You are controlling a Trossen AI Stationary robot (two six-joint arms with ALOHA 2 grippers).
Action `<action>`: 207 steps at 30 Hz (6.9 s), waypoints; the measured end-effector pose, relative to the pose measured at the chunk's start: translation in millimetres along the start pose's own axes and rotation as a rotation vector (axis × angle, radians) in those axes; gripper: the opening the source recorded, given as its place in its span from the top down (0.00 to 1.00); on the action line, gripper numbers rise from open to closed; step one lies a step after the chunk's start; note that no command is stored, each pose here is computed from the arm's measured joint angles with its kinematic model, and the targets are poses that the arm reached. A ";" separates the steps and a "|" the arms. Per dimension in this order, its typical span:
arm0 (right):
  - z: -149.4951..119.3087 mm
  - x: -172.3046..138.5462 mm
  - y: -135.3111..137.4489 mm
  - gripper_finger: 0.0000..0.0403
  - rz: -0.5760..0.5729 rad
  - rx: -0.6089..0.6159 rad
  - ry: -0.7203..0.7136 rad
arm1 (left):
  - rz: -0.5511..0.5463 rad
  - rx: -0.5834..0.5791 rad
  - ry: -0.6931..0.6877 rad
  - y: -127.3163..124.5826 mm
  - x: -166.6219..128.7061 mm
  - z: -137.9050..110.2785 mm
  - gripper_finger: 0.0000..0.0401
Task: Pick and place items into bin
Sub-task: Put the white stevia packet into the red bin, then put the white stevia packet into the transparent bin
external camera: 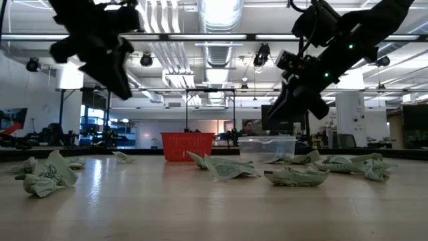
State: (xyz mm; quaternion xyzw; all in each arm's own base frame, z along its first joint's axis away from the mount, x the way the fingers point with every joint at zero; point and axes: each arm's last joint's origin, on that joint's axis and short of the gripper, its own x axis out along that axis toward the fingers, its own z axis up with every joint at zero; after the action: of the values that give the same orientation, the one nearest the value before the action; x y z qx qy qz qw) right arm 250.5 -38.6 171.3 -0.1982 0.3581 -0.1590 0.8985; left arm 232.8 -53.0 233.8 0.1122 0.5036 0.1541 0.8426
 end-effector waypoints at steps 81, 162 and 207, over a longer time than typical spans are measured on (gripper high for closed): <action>27.3 -73.4 41.4 0.83 0.682 0.098 -0.333 | -0.419 0.147 0.304 65.3 114.2 -20.5 0.99; -0.2 -71.6 52.3 0.86 0.667 0.157 -0.031 | 0.225 0.221 -0.082 69.1 91.5 70.2 0.76; -43.0 -98.9 181.3 0.86 0.235 -0.059 0.103 | 0.170 0.124 -0.271 52.1 21.0 66.4 0.76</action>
State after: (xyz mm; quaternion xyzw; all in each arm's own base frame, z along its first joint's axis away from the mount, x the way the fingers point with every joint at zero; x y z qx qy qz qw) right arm 177.6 151.2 114.9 -0.1730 0.4291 -0.0520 0.8850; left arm 293.2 0.9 265.6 0.2260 0.3824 0.1771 0.8783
